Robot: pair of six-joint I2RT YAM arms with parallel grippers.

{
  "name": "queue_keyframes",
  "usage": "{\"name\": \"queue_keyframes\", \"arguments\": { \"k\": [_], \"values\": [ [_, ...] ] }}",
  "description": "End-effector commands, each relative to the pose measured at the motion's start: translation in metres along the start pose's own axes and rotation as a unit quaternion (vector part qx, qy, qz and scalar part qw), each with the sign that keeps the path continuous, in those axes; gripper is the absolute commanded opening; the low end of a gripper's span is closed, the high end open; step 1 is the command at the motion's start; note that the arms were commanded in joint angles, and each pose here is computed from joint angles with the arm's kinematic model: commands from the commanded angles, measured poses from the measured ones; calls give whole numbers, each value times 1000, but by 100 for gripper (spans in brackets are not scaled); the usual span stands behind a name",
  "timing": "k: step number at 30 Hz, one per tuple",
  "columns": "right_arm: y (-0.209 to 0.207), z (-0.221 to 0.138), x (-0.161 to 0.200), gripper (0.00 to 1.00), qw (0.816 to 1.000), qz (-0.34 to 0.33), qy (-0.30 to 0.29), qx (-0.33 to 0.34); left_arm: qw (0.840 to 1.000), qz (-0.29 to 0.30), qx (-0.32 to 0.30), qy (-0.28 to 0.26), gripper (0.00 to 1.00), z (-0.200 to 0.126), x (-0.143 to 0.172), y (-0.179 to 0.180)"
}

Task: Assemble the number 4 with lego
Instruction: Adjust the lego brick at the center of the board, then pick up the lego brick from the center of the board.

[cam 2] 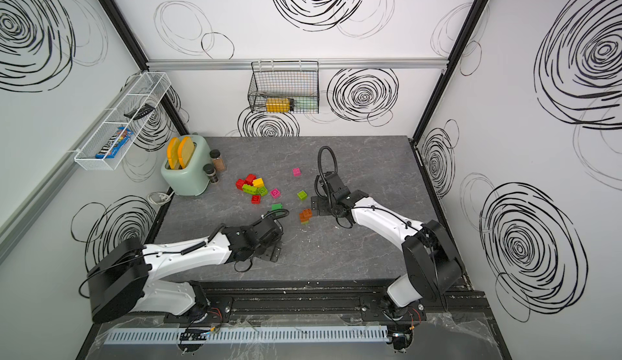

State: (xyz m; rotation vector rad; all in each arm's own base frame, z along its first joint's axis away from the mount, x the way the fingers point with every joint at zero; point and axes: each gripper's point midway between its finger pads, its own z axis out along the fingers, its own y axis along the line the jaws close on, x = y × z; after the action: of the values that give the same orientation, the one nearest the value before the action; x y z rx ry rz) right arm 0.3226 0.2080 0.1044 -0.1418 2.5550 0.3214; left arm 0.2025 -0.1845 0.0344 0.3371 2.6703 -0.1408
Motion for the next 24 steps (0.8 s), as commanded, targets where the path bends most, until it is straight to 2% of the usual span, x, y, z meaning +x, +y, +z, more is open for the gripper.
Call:
{"name": "queue_keyframes", "arguments": {
  "k": [1,4,7,13,19,24],
  "values": [
    [-1,-9,-7,99,1000,6,-13,4,997,-39,50,-42,96,-4,-12,-6],
    [0,-9,-8,99,1000,9,-14,1,997,-74,10,-27,96,2,-2,20],
    [1,-10,-10,99,1000,9,-14,1,996,-86,-13,6,100,10,18,32],
    [2,-12,-13,99,1000,9,-20,1,996,-69,-8,59,83,24,56,26],
    [3,-12,-13,99,1000,8,-19,-3,997,-57,8,50,58,26,57,22],
    [3,-14,-17,99,1000,10,-26,-1,997,-52,9,62,49,22,65,18]
  ]
}}
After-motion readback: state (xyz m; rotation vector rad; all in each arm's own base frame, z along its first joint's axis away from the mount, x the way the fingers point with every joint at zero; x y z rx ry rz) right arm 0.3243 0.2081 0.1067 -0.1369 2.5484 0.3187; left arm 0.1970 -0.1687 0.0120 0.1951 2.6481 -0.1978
